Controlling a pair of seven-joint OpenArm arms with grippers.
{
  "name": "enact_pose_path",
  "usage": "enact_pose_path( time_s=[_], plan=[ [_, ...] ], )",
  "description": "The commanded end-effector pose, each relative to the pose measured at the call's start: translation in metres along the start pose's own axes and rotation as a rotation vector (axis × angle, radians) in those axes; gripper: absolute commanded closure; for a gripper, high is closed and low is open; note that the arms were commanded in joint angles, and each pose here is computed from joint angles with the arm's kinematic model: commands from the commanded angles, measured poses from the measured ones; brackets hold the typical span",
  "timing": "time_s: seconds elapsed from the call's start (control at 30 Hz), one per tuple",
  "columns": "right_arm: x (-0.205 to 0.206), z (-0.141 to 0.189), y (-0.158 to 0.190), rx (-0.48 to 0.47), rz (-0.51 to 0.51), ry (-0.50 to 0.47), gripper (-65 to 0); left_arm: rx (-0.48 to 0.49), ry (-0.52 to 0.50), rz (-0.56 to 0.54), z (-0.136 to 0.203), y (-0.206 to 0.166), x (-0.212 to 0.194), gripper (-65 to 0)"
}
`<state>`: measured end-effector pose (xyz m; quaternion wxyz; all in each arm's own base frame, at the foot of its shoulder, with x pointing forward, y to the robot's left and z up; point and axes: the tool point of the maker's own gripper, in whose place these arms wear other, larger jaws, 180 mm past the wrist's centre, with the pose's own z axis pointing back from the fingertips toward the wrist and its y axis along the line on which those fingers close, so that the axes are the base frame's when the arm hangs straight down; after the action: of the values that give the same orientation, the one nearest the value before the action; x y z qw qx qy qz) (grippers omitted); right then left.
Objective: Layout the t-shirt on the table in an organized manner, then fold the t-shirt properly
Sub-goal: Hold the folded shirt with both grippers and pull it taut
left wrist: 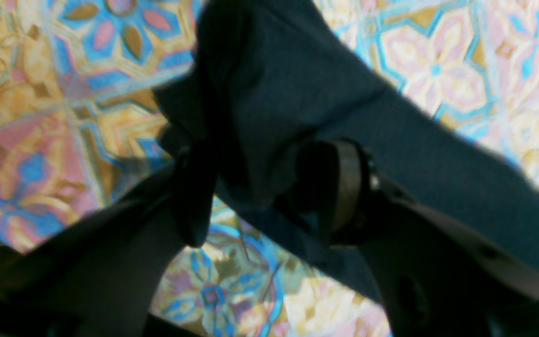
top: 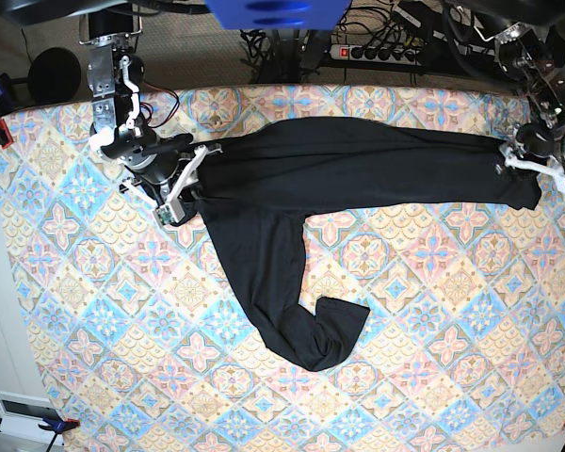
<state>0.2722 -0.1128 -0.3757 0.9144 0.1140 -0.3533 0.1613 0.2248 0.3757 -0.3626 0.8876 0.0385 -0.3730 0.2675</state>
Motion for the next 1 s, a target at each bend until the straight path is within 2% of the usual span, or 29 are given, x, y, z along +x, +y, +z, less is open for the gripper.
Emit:
enact_pose_path(
  time_s=[0.0, 0.3, 0.43, 0.63, 0.77, 0.97],
  plan=[
    [0.015, 0.005, -0.002, -0.001, 0.013, -0.054, -13.0, -0.004, -0.073, 0.004, 0.006, 0.001, 0.023, -33.3],
    [0.032, 0.004, -0.004, -0.005, 0.017, -0.112, -13.1, -0.037, -0.146, 0.057, 0.002, -0.013, 0.054, -33.6],
    [0.050, 0.004, -0.008, -0.013, 0.030, -0.149, -13.1, -0.039, -0.099, 0.107, -0.015, -0.009, 0.043, -33.6],
    [0.048, 0.004, -0.008, -0.013, 0.029, -0.144, -16.4, -0.027, -0.018, 0.161, -0.036, 0.002, 0.022, -33.6],
    [0.048, 0.003, -0.008, -0.013, 0.028, -0.143, -16.8, -0.032, -0.017, 0.200, -0.049, 0.002, 0.020, -33.5],
    [0.047, 0.002, -0.006, -0.006, 0.030, -0.140, -16.8, -0.090, -0.001, 0.163, -0.059, -0.027, 0.024, -33.3]
  ],
)
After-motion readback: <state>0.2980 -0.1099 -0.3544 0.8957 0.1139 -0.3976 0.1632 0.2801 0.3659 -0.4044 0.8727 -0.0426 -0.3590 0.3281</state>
